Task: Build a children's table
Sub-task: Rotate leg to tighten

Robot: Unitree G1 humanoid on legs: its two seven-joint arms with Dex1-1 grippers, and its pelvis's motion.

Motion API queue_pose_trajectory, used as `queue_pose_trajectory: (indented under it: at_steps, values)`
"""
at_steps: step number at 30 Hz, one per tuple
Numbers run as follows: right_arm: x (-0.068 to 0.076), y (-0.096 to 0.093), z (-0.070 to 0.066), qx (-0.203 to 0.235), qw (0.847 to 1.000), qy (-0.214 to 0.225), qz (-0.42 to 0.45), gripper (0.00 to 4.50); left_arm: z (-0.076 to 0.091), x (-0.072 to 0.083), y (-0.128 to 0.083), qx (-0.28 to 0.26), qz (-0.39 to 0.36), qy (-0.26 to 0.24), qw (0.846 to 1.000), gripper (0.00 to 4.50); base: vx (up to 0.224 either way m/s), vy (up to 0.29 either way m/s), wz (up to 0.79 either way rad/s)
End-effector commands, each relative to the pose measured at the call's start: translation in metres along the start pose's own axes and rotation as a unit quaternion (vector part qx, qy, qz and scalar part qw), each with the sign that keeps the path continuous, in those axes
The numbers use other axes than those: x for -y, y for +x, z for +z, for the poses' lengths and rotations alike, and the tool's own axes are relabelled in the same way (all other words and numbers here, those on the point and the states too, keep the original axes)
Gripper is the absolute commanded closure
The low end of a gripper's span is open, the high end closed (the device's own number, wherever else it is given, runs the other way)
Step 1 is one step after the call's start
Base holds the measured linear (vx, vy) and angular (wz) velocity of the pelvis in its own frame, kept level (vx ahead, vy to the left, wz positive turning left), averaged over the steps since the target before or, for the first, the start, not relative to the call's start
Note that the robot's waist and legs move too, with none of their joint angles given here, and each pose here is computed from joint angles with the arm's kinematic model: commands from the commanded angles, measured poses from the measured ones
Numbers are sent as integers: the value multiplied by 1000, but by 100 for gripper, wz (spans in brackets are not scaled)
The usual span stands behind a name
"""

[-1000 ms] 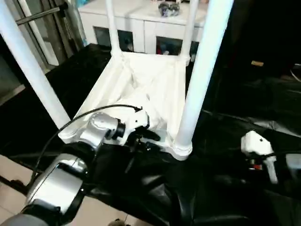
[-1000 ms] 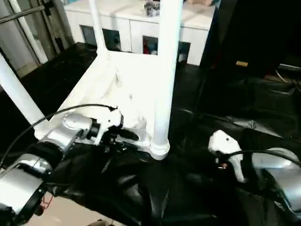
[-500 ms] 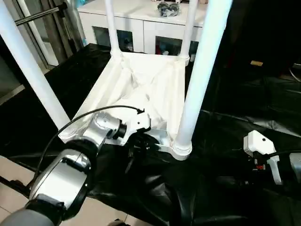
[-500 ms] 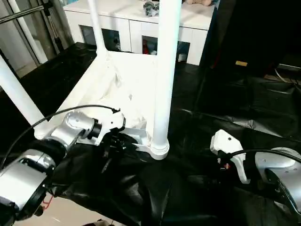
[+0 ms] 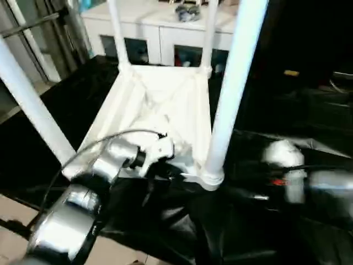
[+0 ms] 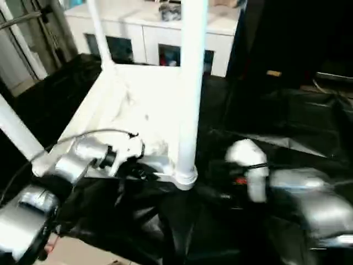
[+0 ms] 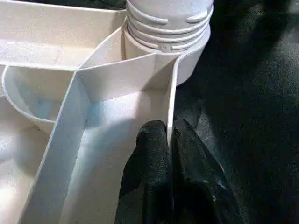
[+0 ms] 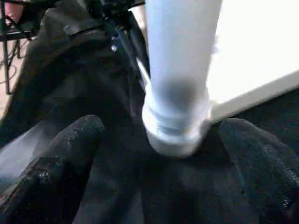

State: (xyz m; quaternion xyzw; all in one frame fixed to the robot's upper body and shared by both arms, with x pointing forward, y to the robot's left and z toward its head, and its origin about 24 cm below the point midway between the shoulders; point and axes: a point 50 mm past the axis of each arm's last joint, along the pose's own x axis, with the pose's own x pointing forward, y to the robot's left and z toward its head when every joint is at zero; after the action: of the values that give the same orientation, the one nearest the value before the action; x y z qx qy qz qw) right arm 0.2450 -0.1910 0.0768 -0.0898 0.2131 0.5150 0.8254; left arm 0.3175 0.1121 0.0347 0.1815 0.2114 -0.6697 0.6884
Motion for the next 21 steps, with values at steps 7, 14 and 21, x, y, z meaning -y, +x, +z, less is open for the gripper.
queue_pose_trajectory:
  at_steps: [7,14,21]
  values:
    - [6,38,-5,-5,999,-14,-33,0,-16,30,20,30,46,-80,995,450,0,0,0]
    - [15,48,-1,7,998,-22,-54,40,-14,37,14,23,45,-69,996,450,0,0,0]
    - [16,52,-1,6,999,-27,-39,101,-18,42,6,18,61,-89,994,450,0,0,0]
